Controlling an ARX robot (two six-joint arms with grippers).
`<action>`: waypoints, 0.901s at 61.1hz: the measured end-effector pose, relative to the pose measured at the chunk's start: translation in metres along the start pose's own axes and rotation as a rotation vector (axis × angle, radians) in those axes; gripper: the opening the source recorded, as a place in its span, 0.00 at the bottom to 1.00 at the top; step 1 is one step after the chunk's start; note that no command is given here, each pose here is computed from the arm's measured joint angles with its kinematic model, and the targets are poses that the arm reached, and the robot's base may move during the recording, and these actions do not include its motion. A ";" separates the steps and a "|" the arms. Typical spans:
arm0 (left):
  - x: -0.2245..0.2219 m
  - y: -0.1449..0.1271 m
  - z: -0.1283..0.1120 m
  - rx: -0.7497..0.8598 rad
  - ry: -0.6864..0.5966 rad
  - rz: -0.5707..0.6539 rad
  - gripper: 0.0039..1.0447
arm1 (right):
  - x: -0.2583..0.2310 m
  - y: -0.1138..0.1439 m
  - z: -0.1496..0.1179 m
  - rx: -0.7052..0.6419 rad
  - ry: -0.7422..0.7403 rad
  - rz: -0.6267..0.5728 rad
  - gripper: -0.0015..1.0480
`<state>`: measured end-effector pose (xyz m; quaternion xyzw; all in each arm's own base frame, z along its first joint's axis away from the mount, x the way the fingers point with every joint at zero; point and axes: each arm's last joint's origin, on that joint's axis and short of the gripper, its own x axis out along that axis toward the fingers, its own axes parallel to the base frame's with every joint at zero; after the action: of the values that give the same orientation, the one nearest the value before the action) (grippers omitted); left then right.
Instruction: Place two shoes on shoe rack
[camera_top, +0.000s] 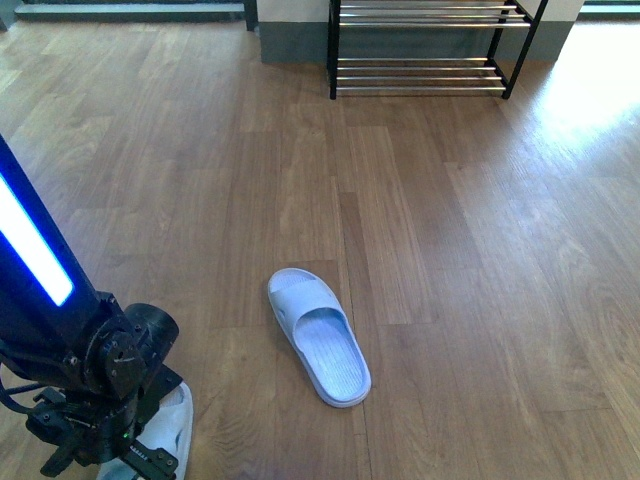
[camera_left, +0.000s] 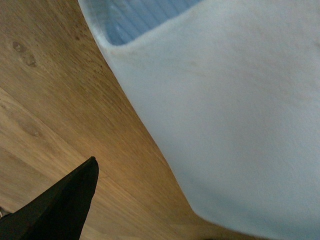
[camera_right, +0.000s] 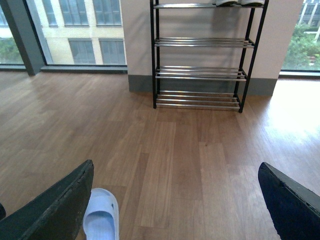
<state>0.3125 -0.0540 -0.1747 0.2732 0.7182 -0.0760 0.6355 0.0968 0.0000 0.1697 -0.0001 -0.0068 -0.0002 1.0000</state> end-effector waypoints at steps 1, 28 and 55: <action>0.001 0.000 0.000 0.000 -0.008 0.000 0.91 | 0.000 0.000 0.000 0.000 0.000 0.000 0.91; 0.019 -0.009 -0.008 -0.015 -0.127 0.052 0.49 | 0.000 0.000 0.000 0.000 0.000 0.000 0.91; -0.045 0.039 -0.003 -0.359 -0.207 0.058 0.02 | 0.000 0.000 0.000 0.000 0.000 0.000 0.91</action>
<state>0.3305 -0.0330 -0.1215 0.1667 0.6429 0.0438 0.7463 0.0968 0.0000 0.1697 -0.0001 -0.0068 0.0000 1.0000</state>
